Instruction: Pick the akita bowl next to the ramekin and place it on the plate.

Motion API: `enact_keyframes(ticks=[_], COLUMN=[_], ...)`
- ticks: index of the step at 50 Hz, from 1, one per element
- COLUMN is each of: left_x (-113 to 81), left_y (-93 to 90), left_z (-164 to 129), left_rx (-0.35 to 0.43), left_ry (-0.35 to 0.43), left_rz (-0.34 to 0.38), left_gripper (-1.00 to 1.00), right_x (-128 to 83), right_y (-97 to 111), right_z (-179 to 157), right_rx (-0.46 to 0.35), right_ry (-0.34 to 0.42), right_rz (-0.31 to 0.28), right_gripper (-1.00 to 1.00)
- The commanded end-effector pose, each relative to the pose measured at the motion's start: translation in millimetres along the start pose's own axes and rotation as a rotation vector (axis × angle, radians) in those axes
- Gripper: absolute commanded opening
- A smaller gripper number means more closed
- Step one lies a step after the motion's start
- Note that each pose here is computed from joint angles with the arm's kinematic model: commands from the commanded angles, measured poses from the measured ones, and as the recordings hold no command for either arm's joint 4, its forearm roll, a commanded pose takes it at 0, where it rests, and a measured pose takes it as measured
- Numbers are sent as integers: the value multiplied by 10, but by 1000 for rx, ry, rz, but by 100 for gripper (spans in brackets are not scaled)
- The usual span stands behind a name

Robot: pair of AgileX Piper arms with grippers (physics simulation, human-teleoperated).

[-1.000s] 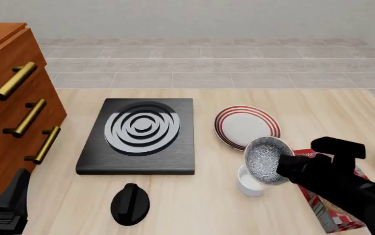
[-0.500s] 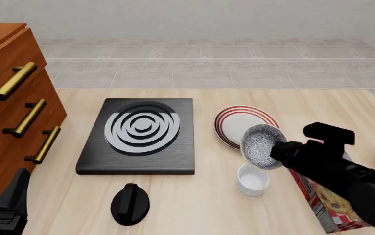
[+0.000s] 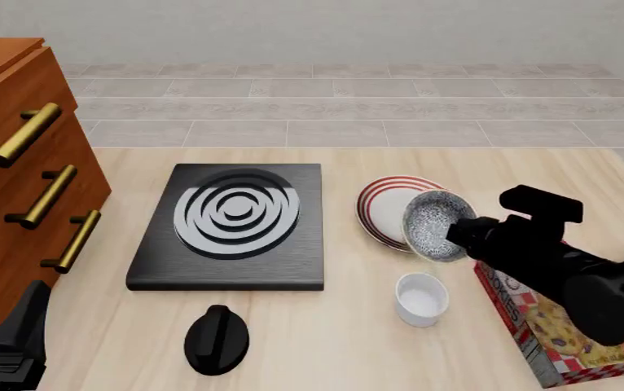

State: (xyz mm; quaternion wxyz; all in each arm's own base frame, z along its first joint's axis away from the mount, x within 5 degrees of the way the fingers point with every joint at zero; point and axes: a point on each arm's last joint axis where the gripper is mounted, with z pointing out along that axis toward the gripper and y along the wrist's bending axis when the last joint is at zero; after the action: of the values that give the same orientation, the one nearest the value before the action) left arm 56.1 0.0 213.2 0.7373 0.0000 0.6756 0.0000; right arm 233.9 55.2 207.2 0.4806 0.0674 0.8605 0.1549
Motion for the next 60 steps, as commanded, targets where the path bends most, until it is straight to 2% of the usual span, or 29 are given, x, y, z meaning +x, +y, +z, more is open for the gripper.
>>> enact_keyframes(ticks=[1,32,60], left_x=[0,0,0], left_y=[0,0,0], left_z=[0,0,0], left_rx=[0,0,0], left_ry=[0,0,0], left_rz=[0,0,0], left_gripper=[100,100,100], right_x=[-90,-300,-395], right_y=[-27,-84,-79], right_z=[88,395,666], right_rx=[14,43,43], right_ry=[-25,-52,-59], right_rz=[27,44,80], right_gripper=[-100,-100,-100])
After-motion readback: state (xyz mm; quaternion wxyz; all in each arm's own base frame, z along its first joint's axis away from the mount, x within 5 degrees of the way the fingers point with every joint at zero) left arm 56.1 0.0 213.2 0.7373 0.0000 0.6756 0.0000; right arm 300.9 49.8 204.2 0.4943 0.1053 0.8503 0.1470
